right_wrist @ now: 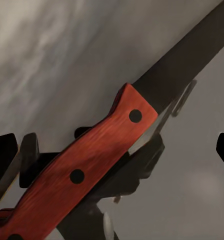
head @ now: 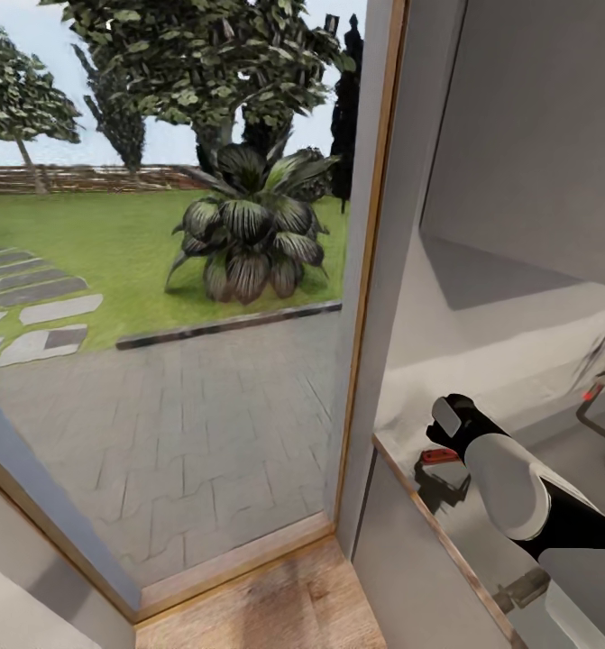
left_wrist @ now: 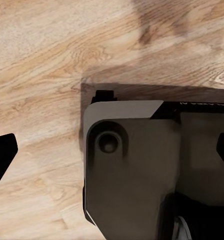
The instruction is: In the kitchen, take the Vidalia onion out of the sink, dice it on the chopping board with the paring knife, put the diced onion into the bowl on the countertop, then place both the paring knife and the chopping board into the sink.
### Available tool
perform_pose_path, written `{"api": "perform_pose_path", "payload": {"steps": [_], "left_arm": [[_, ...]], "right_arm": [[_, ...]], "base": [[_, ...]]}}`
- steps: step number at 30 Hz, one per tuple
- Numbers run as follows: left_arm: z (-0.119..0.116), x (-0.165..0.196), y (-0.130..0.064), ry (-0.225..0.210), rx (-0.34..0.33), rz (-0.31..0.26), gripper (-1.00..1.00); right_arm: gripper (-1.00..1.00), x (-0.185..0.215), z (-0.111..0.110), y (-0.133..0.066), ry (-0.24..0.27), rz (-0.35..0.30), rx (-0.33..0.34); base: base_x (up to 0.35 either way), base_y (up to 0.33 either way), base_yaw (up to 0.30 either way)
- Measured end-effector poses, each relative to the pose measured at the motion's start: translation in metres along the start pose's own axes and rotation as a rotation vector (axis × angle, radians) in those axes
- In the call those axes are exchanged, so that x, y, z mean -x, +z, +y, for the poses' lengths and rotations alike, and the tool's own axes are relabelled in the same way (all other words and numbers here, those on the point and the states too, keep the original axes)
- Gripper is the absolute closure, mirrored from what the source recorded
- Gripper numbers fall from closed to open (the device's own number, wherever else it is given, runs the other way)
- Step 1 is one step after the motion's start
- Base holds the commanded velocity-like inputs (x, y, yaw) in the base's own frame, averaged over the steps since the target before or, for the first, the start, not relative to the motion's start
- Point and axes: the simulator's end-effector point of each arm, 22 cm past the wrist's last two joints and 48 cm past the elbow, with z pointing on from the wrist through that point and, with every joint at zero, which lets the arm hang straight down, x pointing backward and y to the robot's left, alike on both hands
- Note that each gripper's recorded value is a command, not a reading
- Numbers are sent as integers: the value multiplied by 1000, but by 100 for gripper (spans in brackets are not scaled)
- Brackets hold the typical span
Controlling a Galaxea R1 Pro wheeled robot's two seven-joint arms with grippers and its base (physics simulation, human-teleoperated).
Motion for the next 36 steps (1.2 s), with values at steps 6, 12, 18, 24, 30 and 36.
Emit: {"api": "perform_pose_path", "payload": {"steps": [6, 12, 18, 24, 30, 36], "left_arm": [[1, -1, 0, 0, 1, 2, -100], [1, -4, 2, 0, 2, 10, -100], [2, -7, 3, 0, 4, 18, -100], [3, -9, 3, 0, 5, 22, -100], [3, -9, 3, 0, 5, 23, -100], [3, -9, 3, 0, 5, 23, -100]], "right_arm": [[-100, -2, 2, 1, -4, 3, 1], [-100, -5, 4, 5, -8, 10, 0], [-100, -8, 4, 9, -11, 16, -3], [-100, -10, 4, 11, -13, 19, -6], [-100, -10, 4, 11, -13, 21, -7], [-100, -11, 5, 11, -15, 21, -8]], "base": [[-1, 0, 0], [0, 0, 0], [0, 0, 0], [0, 0, 0], [0, 0, 0], [0, 0, 0]]}}
